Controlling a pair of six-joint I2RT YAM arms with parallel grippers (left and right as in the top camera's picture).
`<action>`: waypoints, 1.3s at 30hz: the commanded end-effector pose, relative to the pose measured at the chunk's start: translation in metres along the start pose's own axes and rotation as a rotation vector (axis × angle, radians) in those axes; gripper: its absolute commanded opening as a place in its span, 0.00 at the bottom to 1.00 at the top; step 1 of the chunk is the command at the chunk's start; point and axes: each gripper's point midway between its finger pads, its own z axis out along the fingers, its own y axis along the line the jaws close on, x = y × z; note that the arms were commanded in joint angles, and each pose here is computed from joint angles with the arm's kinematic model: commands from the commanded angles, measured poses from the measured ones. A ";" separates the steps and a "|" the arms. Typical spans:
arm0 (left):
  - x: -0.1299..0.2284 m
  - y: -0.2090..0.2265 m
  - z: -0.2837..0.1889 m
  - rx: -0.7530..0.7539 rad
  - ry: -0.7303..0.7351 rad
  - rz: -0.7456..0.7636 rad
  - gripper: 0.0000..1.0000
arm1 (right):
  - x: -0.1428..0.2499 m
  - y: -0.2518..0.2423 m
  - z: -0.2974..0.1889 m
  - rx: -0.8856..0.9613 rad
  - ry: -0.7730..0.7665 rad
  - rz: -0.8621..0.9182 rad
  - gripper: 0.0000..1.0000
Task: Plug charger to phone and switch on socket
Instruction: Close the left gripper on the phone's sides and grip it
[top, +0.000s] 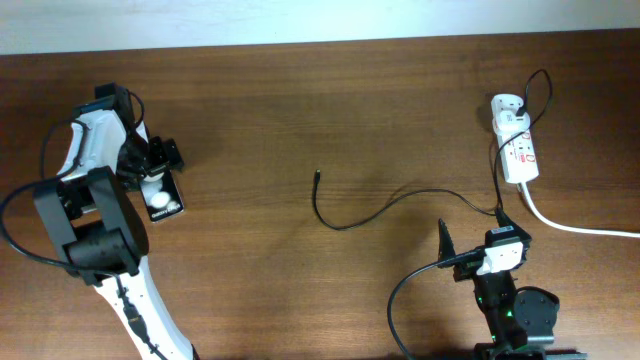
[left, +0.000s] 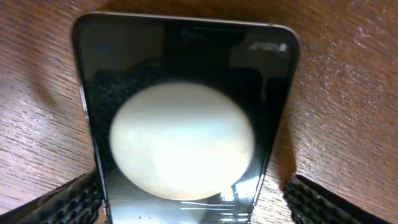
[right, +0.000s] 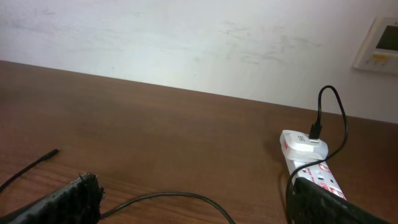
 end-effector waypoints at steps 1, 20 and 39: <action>0.032 -0.004 0.037 0.040 0.146 -0.011 0.99 | 0.003 0.002 0.000 -0.004 0.002 0.008 0.99; 0.023 0.028 0.036 -0.146 0.091 -0.212 0.99 | 0.002 0.002 0.000 -0.004 0.002 0.007 0.99; 0.036 0.031 0.031 -0.159 0.146 -0.229 0.99 | 0.002 0.002 0.000 -0.004 0.002 0.007 0.99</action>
